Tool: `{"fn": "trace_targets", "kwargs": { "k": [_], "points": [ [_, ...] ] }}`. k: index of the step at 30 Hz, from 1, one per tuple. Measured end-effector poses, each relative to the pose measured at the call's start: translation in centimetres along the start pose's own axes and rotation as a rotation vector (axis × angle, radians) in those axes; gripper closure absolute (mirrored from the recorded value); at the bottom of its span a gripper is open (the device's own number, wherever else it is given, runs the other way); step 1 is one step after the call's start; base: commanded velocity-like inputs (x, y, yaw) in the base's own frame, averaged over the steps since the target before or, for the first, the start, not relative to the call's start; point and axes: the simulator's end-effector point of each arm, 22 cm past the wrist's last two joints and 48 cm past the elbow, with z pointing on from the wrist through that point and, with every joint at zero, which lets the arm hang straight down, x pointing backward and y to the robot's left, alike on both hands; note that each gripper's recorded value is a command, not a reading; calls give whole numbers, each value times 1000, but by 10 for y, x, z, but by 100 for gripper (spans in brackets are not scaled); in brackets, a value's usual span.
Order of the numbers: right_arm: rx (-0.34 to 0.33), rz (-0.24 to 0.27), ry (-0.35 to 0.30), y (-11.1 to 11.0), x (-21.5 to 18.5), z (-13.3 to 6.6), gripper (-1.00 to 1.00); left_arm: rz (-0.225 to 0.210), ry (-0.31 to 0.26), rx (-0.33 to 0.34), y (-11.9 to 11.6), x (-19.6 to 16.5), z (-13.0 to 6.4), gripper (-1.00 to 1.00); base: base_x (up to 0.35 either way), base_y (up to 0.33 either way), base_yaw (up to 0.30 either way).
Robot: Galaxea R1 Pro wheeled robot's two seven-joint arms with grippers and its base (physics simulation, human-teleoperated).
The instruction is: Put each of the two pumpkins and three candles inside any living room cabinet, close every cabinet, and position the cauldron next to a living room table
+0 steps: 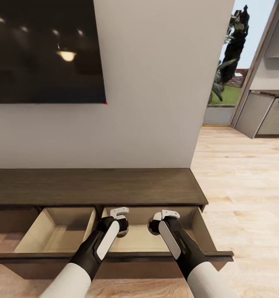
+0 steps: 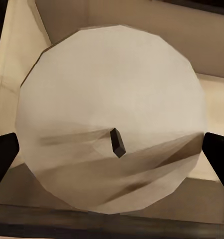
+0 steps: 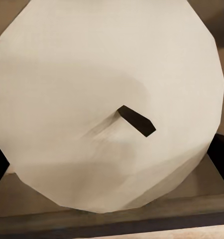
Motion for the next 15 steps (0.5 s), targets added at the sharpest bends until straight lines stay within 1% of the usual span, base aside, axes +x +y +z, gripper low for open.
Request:
{"fn": "trace_targets", "kwargs": {
  "k": [5, 7, 12, 15],
  "points": [
    [1, -1, 0, 0, 0, 0, 100, -1, 0, 0, 0, 0, 0, 100, 171, -147, 0],
    [1, -1, 0, 0, 0, 0, 100, 0, 0, 0, 0, 0, 0, 100, 55, -47, 0],
    [1, -1, 0, 0, 0, 0, 100, 31, -7, 7, -8, 1, -2, 100, 14, -12, 0],
    [1, -1, 0, 0, 0, 0, 100, 40, -9, 8, -10, 1, -2, 100, 2, -1, 0]
  ]
}}
